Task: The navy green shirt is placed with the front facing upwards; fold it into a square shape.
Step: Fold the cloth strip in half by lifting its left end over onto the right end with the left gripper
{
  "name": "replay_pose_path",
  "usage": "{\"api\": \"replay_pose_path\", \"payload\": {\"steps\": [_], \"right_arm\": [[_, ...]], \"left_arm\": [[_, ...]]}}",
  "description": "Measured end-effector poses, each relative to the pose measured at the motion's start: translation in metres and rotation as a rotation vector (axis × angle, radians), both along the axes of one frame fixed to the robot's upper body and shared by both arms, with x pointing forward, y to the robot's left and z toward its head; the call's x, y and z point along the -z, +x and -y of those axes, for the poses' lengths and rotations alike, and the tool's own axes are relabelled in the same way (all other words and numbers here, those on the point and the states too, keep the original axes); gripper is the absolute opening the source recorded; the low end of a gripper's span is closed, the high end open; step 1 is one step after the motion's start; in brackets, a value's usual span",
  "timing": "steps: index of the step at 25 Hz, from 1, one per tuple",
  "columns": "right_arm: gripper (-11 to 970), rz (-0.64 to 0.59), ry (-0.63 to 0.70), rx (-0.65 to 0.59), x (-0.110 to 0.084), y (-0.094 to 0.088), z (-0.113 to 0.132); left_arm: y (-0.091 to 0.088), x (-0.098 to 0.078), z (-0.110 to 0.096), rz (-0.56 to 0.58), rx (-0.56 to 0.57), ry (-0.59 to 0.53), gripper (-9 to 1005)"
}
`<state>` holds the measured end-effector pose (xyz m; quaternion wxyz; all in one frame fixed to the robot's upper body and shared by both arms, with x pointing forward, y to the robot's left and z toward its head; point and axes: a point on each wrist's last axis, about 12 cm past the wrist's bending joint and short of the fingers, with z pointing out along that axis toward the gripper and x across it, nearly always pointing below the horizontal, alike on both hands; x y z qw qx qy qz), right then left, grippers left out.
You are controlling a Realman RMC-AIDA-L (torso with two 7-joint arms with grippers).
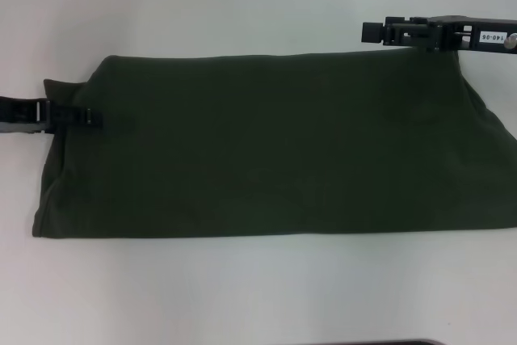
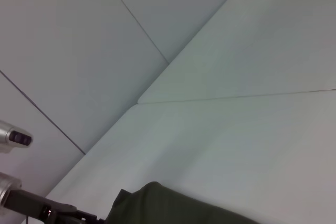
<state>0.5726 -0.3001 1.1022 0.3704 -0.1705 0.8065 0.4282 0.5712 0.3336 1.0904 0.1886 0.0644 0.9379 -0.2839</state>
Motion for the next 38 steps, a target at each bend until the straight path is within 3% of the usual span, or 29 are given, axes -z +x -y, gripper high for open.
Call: {"api": "replay_pose_path", "payload": {"steps": [31,38], "right_arm": [[914,0.0,0.001,0.007,0.0,0.0,0.002],[912,0.001,0.003,0.007,0.0,0.0,0.002]], "left_arm": [[0.004,0.001,0.014,0.008,0.044,0.008,882],[0.005,0.0,0.013,0.013,0.036,0.011,600]]}}
